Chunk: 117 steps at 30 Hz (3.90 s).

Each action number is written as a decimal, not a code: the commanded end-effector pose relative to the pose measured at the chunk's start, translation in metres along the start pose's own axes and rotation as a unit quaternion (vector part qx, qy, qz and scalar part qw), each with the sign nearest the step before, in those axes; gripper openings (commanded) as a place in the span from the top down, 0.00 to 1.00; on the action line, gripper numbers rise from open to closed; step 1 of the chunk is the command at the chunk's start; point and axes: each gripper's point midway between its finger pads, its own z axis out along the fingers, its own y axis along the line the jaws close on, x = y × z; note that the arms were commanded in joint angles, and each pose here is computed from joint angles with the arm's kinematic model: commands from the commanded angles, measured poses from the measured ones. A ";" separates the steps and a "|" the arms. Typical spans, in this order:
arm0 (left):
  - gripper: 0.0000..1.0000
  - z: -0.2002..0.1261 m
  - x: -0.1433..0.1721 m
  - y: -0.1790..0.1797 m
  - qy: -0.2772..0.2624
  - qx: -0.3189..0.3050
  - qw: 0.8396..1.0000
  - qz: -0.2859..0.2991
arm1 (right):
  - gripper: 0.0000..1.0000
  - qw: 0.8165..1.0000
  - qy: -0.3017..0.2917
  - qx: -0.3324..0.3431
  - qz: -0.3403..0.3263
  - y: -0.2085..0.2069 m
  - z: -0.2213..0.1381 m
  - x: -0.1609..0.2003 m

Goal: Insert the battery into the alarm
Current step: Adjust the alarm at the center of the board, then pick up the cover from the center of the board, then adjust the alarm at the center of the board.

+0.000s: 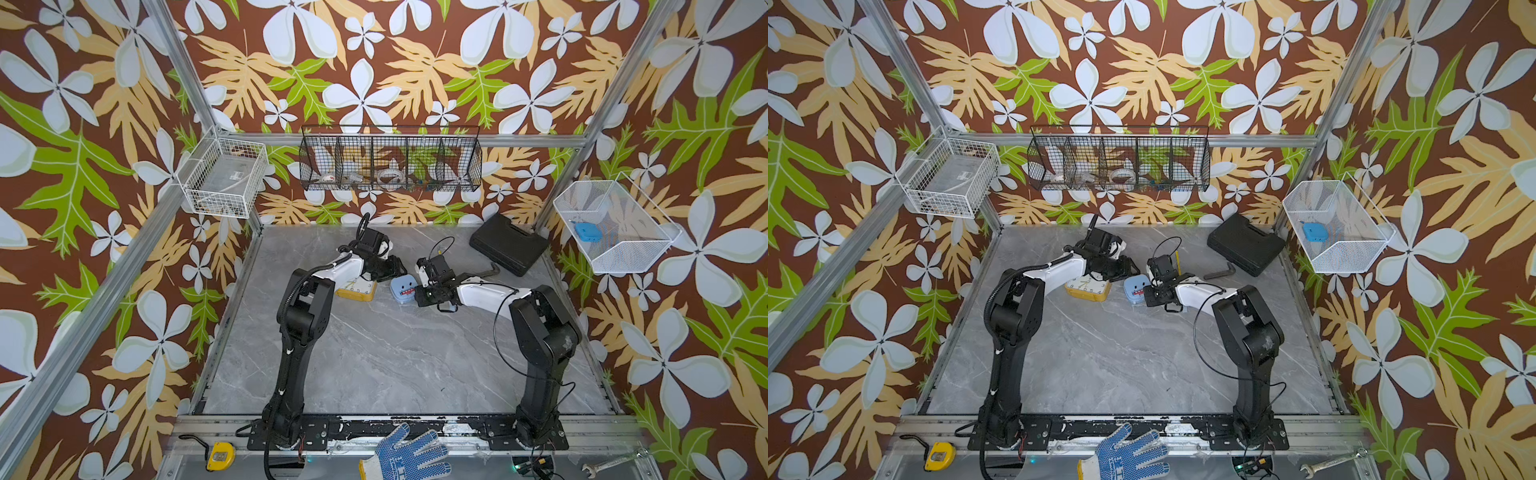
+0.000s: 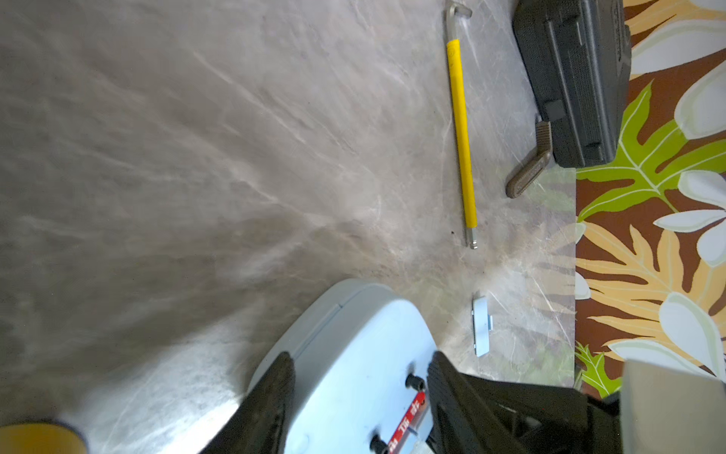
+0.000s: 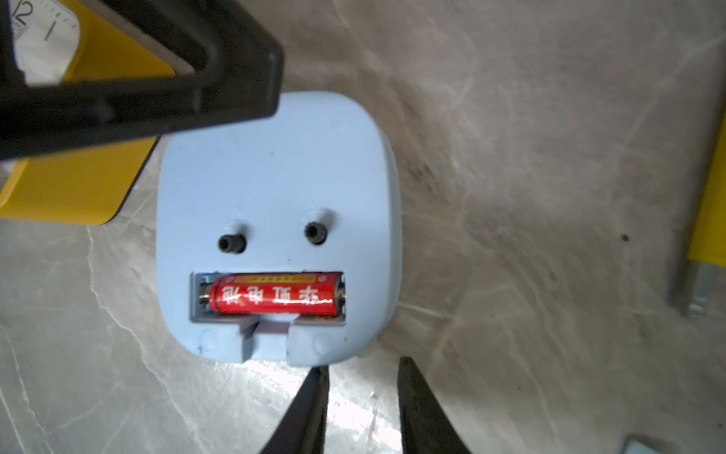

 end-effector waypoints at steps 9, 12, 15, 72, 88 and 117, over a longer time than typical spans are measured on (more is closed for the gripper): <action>0.44 -0.013 0.021 -0.018 0.019 0.056 0.998 -0.005 | 0.67 1.000 -0.010 -0.003 0.026 -0.009 0.014 -0.022; 0.45 -0.012 0.027 -0.019 0.029 0.067 0.997 -0.013 | 0.66 1.000 -0.011 -0.001 0.017 -0.009 0.018 -0.027; 0.45 -0.011 0.033 -0.017 0.038 0.070 0.997 -0.023 | 0.64 1.000 -0.010 -0.001 0.011 -0.011 0.021 -0.031; 0.45 -0.048 0.023 -0.023 -0.051 0.073 0.995 -0.053 | 0.76 0.984 0.013 -0.064 0.168 -0.107 -0.036 0.046; 0.46 -0.045 0.025 -0.020 -0.047 0.072 0.995 -0.058 | 0.86 0.983 0.026 -0.068 0.171 -0.107 -0.027 0.054; 0.42 -0.017 0.008 0.003 -0.037 0.015 0.996 -0.078 | 0.95 0.987 -0.071 -0.093 0.108 -0.053 -0.068 -0.032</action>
